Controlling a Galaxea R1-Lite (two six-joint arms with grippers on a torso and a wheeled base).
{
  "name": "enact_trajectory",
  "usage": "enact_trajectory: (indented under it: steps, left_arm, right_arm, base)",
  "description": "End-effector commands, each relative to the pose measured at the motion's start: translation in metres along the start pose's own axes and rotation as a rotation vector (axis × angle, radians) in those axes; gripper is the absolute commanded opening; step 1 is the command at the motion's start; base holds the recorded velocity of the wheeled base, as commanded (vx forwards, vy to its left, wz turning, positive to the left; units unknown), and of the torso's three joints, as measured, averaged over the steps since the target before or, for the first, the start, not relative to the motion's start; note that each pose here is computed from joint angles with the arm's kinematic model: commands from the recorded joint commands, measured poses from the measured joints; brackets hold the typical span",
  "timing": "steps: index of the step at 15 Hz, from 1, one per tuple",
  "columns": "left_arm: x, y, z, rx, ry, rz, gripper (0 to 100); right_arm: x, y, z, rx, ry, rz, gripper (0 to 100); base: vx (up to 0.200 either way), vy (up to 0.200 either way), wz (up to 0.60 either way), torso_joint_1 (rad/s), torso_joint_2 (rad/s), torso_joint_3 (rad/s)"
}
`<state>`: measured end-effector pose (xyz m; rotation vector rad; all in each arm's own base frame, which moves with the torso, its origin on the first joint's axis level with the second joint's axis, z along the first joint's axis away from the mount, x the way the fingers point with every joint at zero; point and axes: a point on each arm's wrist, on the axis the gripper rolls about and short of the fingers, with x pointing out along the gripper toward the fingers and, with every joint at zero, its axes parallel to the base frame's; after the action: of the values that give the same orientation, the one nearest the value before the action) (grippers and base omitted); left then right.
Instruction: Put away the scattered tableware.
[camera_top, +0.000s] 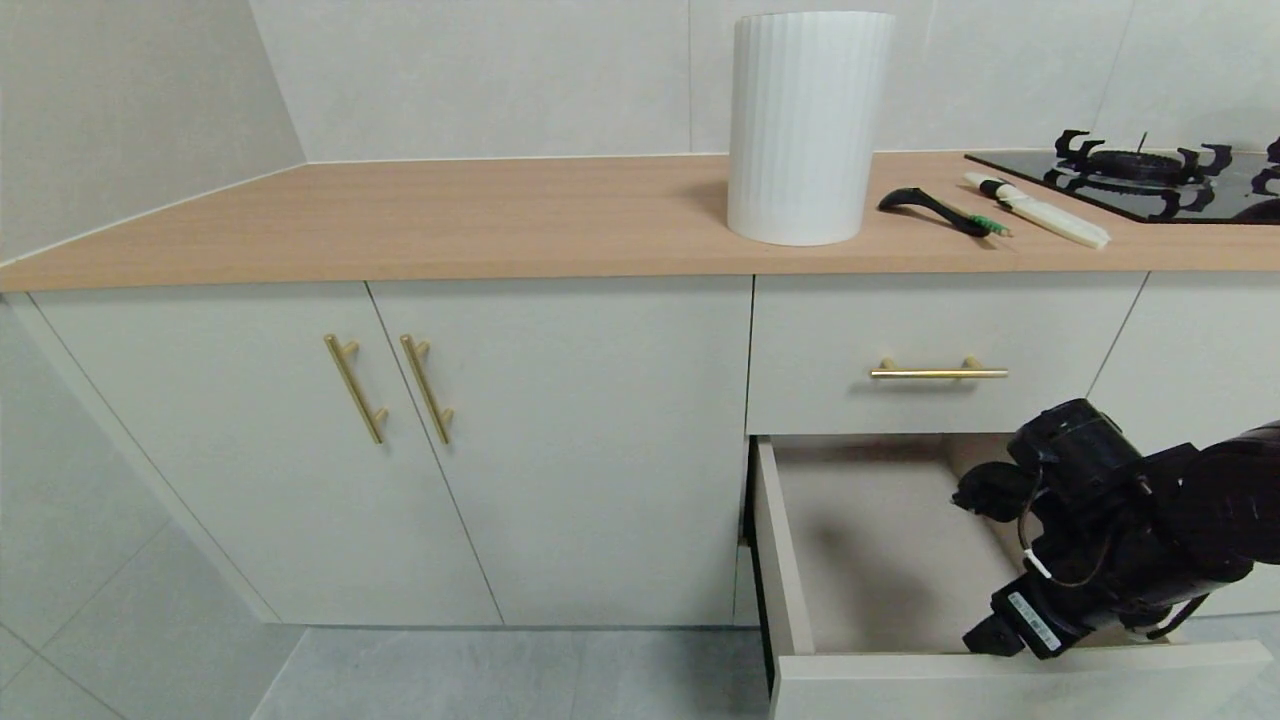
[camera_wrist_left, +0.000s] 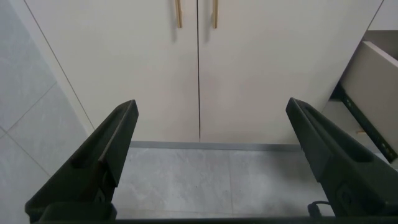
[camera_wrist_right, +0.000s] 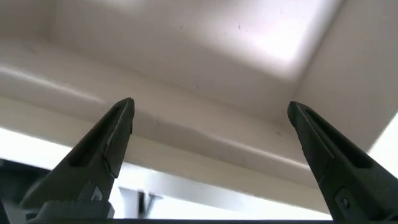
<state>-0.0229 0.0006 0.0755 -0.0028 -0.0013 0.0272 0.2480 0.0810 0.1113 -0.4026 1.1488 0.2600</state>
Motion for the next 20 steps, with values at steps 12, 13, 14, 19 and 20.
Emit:
enact_trajectory:
  steps: [12, 13, 14, 19, 20]
  left_arm:
    - [0.000, 0.000, 0.000, 0.000, 0.001, 0.000, 100]
    - [0.000, 0.000, 0.000, 0.000, 0.001, 0.000, 100]
    - [0.000, 0.000, 0.000, 0.000, 0.001, 0.000, 100]
    - [0.000, 0.000, 0.000, 0.000, 0.001, 0.000, 100]
    - [0.000, 0.000, 0.000, 0.000, 0.001, 0.000, 100]
  right_arm:
    - [-0.013, 0.022, -0.021, -0.157, 0.231, 0.024, 100]
    - [-0.013, 0.022, -0.020, -0.156, 0.230, 0.021, 100]
    - [-0.013, 0.022, -0.018, -0.148, 0.220, 0.019, 100]
    - [-0.032, 0.010, 0.019, 0.111, 0.050, -0.009, 100]
    - [-0.034, 0.008, 0.023, 0.159, 0.025, -0.011, 100]
  base:
    - [0.000, 0.000, 0.00, 0.000, 0.00, 0.000]
    - [0.000, 0.000, 0.00, 0.000, 0.00, 0.000]
    - [0.000, 0.000, 0.00, 0.000, 0.00, 0.000]
    - [0.000, 0.000, 0.00, 0.000, 0.00, 0.000]
    - [0.000, 0.000, 0.00, 0.000, 0.00, 0.000]
